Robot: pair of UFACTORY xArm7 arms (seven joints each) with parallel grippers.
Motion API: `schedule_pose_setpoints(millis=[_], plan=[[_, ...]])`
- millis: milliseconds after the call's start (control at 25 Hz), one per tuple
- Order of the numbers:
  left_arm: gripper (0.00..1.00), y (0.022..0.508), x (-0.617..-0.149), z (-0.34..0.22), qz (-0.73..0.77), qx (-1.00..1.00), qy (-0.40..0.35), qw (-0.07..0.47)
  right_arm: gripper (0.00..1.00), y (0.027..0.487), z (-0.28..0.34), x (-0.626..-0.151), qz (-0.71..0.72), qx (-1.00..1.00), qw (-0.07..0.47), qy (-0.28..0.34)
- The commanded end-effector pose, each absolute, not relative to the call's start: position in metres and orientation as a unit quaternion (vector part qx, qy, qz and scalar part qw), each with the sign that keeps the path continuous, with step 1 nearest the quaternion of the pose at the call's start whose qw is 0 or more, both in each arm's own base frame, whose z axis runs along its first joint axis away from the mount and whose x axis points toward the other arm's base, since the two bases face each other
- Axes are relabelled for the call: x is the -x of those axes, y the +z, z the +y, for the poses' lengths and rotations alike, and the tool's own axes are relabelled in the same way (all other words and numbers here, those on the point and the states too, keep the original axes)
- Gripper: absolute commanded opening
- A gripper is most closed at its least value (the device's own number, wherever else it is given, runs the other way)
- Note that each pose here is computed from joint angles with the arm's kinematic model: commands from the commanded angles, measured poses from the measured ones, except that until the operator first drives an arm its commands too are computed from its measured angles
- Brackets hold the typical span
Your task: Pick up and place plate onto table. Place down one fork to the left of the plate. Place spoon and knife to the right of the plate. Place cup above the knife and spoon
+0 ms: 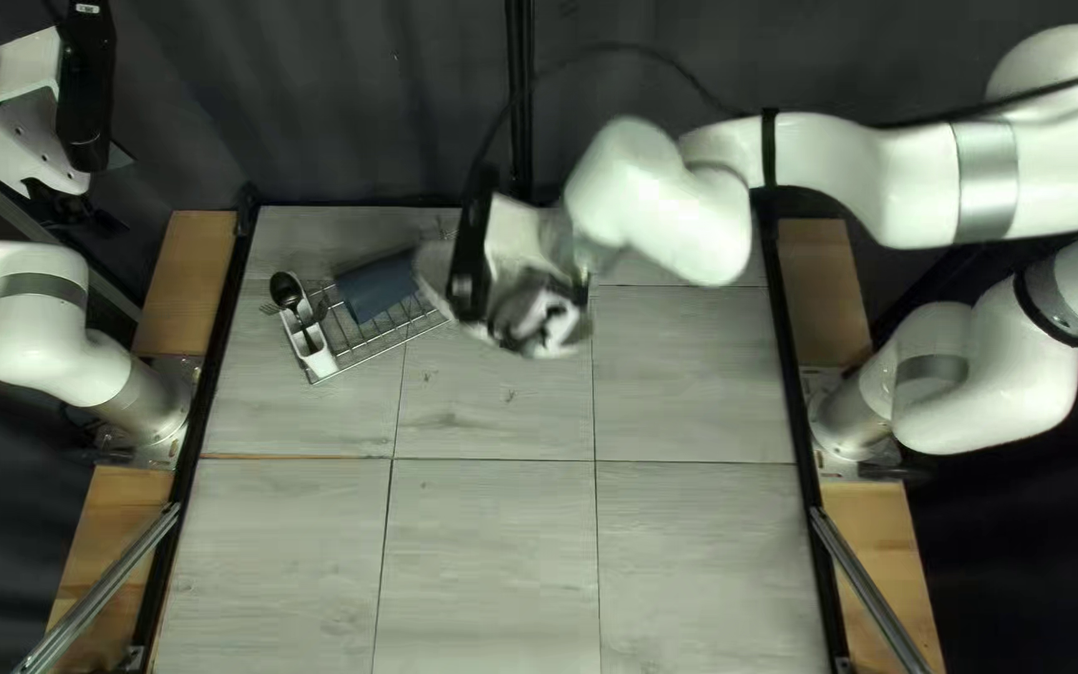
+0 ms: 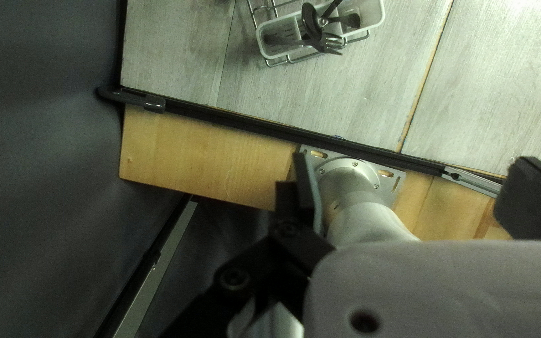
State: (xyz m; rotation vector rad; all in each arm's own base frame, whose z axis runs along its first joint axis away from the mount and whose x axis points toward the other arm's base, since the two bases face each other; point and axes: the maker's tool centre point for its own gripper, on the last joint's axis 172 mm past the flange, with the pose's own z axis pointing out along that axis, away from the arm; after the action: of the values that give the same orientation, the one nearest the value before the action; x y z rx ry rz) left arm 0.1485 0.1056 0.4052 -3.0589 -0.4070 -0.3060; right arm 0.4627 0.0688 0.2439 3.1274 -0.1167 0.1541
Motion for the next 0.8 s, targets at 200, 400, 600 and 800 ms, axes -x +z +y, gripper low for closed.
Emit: schedule_pose_setpoints(millis=[200,400,600,800], plan=[[1.00,0.405,-0.148,0.106,-0.131,0.986,-0.099,0.020,0.00,0.208,0.124,-0.450,0.005,-0.998,0.060,-0.004],[1.00,0.405,-0.148,0.106,-0.131,0.986,-0.099,0.020,0.00,0.208,0.124,-0.450,0.005,-0.998,0.060,-0.004],[1.00,0.405,-0.148,0.106,-0.131,0.986,-0.099,0.020,0.00,0.208,0.124,-0.450,0.005,-0.998,0.060,-0.004],[1.00,0.405,-0.148,0.106,-0.131,0.986,-0.099,0.020,0.00,0.202,0.148,-0.462,0.035,-0.996,0.085,0.024]])
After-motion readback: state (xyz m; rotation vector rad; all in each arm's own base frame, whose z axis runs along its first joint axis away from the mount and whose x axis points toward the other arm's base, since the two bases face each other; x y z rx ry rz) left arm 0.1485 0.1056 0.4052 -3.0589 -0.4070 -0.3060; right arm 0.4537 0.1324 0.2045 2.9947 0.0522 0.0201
